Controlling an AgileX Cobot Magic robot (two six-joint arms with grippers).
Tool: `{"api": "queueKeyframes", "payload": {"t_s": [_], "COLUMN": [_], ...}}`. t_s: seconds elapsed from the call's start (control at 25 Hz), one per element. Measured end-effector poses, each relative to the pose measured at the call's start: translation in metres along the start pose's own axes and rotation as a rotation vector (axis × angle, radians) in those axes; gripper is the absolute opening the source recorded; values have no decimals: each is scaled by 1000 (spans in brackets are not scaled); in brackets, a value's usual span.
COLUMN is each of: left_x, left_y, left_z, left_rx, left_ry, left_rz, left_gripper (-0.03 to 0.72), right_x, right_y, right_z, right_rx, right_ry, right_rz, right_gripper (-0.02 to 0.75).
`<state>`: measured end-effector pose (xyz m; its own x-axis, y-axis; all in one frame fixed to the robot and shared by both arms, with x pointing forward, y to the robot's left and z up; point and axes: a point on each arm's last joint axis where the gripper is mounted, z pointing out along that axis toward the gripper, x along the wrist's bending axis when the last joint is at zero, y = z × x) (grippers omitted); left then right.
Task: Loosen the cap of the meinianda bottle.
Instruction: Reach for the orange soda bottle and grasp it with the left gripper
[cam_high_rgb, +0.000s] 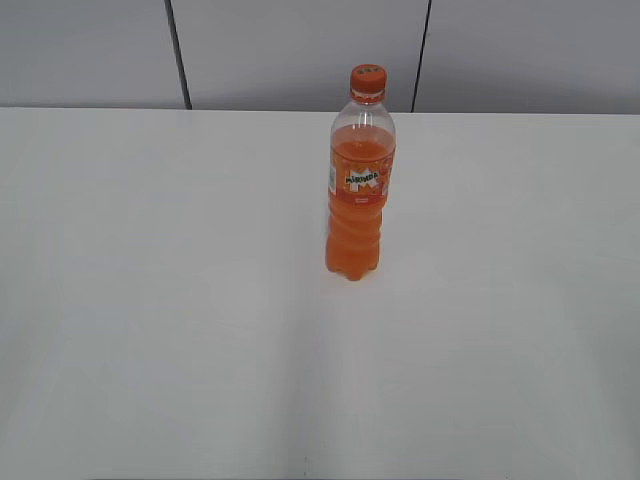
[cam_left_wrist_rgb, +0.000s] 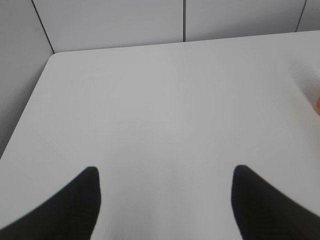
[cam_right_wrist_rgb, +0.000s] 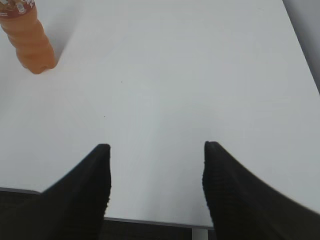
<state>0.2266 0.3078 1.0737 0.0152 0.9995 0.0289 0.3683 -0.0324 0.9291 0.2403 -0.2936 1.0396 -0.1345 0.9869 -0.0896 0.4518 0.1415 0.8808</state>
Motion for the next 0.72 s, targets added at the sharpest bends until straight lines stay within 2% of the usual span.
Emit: {"api": "queueKeyframes", "payload": {"t_s": [0.72], "left_x": [0], "left_y": [0], "left_z": [0], "left_rx": [0], "left_ry": [0], "left_rz": [0], "left_gripper": [499], "right_x": [0], "right_y": [0], "right_z": [0], "right_rx": [0], "right_ry": [0], "right_rz": [0], "right_gripper": [442]}}
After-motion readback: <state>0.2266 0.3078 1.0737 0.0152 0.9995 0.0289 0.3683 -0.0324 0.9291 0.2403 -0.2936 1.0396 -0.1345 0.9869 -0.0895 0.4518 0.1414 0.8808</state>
